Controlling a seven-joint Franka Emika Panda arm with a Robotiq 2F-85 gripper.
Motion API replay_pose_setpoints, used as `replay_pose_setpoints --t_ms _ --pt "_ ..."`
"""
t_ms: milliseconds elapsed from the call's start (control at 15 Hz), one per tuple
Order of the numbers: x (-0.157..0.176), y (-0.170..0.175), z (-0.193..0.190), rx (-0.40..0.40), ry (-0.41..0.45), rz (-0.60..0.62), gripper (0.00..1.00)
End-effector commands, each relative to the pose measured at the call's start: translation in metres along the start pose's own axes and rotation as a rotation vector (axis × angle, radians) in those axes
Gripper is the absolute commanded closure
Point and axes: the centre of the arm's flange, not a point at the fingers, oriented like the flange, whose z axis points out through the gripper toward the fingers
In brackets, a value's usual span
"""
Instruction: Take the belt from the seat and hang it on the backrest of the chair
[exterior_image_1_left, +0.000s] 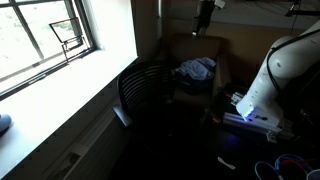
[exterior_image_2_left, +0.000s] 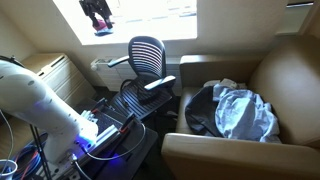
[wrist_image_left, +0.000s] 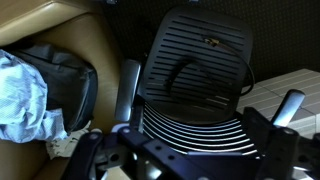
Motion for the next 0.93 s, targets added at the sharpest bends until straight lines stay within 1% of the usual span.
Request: replay_pose_setpoints --t_ms 0,133,200,267,333,400,467,533,667,800,867 --pt "0.000 0.000 0.000 0.000 0.000 0.000 0.00" --pt "0.000 0.000 0.000 0.000 0.000 0.000 0.00" --pt "0.012 0.019 -0.022 0.095 0.046 0.079 0.00" --pt "0.025 0.029 -0.027 0.115 0.025 0.140 0.00" --pt "0.038 0.036 -0.018 0.112 -0.039 0.179 0.00" --pt "0.042 0.039 0.001 0.087 -0.080 0.203 0.00" --pt "0.040 0.042 0.019 0.076 -0.133 0.200 0.00" --pt "0.031 0.036 0.047 0.104 -0.178 0.161 0.00" --pt "0.023 0.004 0.083 0.159 -0.262 0.115 0.00" --pt "0.021 -0.039 0.100 0.207 -0.356 0.063 0.00" --pt "0.020 -0.071 0.100 0.199 -0.416 0.045 0.00"
